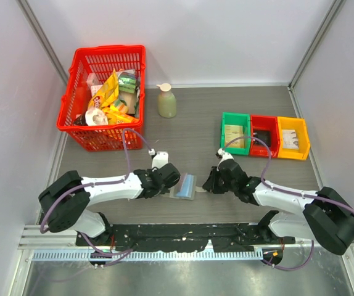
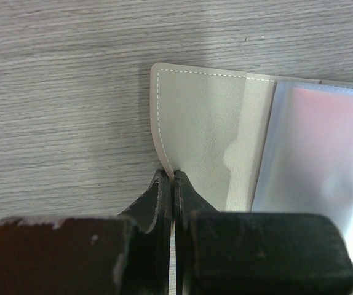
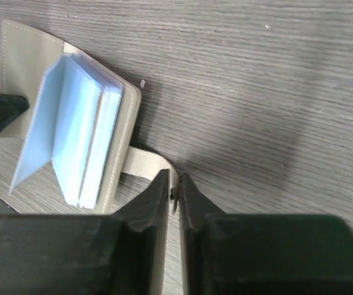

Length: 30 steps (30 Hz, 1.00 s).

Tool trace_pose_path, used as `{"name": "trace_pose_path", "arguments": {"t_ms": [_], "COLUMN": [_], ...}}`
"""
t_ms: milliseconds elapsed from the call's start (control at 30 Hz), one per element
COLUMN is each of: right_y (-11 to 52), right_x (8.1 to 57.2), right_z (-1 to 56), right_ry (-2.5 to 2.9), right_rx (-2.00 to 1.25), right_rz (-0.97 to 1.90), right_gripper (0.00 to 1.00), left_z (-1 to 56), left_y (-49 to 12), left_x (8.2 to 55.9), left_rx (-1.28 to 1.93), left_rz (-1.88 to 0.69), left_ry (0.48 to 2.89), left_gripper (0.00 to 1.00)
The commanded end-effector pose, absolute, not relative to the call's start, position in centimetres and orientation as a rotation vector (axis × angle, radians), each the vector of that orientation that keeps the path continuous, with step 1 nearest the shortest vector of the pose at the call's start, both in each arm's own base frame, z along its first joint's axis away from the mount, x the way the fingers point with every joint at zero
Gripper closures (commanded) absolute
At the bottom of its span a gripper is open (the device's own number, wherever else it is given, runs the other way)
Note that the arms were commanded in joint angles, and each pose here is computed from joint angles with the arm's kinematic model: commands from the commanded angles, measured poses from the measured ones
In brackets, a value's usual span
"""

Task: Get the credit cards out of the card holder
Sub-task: Open the card holder at the center of the board.

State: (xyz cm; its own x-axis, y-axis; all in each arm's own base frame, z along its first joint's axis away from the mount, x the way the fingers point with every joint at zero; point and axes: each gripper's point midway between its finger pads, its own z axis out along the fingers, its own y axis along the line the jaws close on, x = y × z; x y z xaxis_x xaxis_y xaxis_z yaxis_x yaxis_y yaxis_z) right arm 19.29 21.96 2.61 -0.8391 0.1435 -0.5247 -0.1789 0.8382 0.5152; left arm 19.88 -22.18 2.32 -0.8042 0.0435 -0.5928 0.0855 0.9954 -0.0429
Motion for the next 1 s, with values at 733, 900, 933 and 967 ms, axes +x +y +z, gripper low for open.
{"name": "trace_pose_path", "arguments": {"t_ms": [733, 900, 933, 967], "right_y": [25.1, 24.6, 24.7, 24.7], "right_x": [20.5, 20.3, 20.3, 20.1], "right_z": [7.6, 5.3, 5.3, 4.9], "right_ry": [2.365, 2.418, 2.418, 2.429], "right_rx": [-0.139, -0.118, -0.121, -0.127], "right_rz": [0.919, 0.867, 0.873, 0.876], "right_gripper": [0.79, 0.79, 0.79, 0.79], "left_z": [2.6, 2.2, 2.1, 2.1], "left_y": [-25.3, -25.5, -25.5, -25.5], "left_x": [19.1, 18.9, 19.0, 18.9], "left_rx": [-0.226, -0.226, -0.229, -0.228], "left_rz": [-0.479, -0.486, -0.486, -0.487], "left_ry": [2.46, 2.47, 2.47, 2.473], "left_gripper": [1.0, 1.0, 1.0, 1.0]}}
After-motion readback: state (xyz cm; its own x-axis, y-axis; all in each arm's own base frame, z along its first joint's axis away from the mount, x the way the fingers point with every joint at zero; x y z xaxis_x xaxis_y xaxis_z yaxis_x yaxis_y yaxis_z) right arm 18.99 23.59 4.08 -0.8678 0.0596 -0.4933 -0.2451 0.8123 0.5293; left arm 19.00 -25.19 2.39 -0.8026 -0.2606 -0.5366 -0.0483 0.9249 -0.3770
